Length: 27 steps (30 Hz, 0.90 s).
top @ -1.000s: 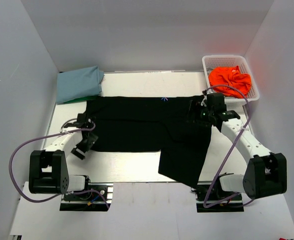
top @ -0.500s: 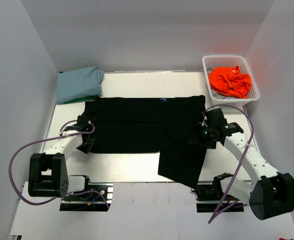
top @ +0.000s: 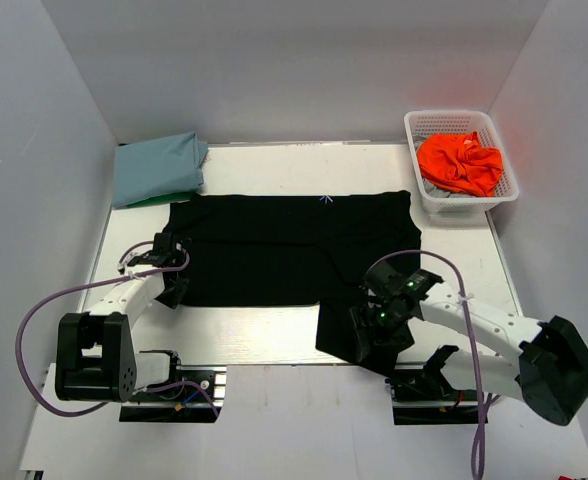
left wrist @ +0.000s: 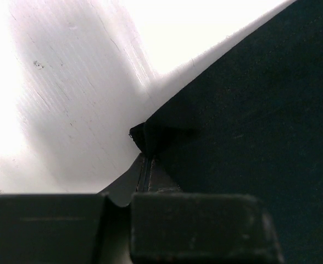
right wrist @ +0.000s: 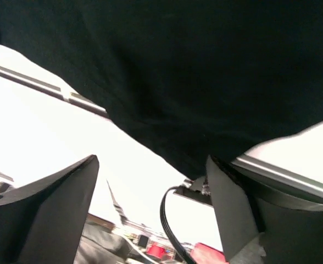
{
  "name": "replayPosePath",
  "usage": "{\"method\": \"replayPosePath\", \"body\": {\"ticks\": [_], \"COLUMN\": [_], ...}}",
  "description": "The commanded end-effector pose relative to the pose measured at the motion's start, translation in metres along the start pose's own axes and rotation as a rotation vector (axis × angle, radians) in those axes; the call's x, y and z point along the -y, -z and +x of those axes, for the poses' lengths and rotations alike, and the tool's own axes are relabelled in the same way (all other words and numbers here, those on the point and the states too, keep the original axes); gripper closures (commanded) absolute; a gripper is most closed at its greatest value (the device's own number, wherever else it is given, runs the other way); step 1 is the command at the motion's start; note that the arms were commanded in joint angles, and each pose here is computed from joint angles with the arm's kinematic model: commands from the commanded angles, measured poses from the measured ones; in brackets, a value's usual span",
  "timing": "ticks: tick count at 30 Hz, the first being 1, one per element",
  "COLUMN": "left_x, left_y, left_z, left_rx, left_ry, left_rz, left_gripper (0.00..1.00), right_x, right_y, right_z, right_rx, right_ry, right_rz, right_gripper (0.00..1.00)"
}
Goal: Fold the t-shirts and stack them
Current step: Grap the side of the flattened tshirt closest away from the robot with both arms
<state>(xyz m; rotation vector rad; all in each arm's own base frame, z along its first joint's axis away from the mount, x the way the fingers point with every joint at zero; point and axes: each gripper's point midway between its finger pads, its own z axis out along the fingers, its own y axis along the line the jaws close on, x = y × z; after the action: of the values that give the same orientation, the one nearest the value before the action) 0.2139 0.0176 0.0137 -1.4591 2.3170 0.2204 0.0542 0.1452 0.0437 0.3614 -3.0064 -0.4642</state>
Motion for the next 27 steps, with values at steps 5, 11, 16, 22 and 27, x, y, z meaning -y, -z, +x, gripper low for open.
{"method": "replayPosePath", "body": {"ticks": [5, 11, 16, 22, 27], "left_x": [-0.003, 0.008, 0.019, 0.038, 0.053], "left_y": [0.002, 0.004, 0.011, 0.030, 0.044], "left_z": [-0.008, -0.012, -0.020, -0.035, -0.049], "left_rx": [0.039, 0.040, 0.051, 0.077, 0.104], "left_ry": [0.001, 0.008, -0.001, 0.019, 0.025], "left_rz": [0.001, 0.023, 0.043, 0.120, 0.169], "left_gripper": [1.00, 1.00, 1.00, 1.00, 1.00], "right_x": [0.001, 0.010, 0.007, -0.022, -0.027], "right_y": [-0.033, -0.047, -0.037, -0.011, 0.014], "right_z": [0.001, -0.008, -0.033, -0.076, -0.112], "right_rx": [-0.026, -0.017, 0.079, 0.199, 0.255], "right_ry": [0.073, 0.106, 0.055, 0.113, 0.079], "right_rz": [0.098, 0.212, 0.268, 0.235, 0.234], "right_gripper": [0.21, 0.40, 1.00, 1.00, 1.00]}}
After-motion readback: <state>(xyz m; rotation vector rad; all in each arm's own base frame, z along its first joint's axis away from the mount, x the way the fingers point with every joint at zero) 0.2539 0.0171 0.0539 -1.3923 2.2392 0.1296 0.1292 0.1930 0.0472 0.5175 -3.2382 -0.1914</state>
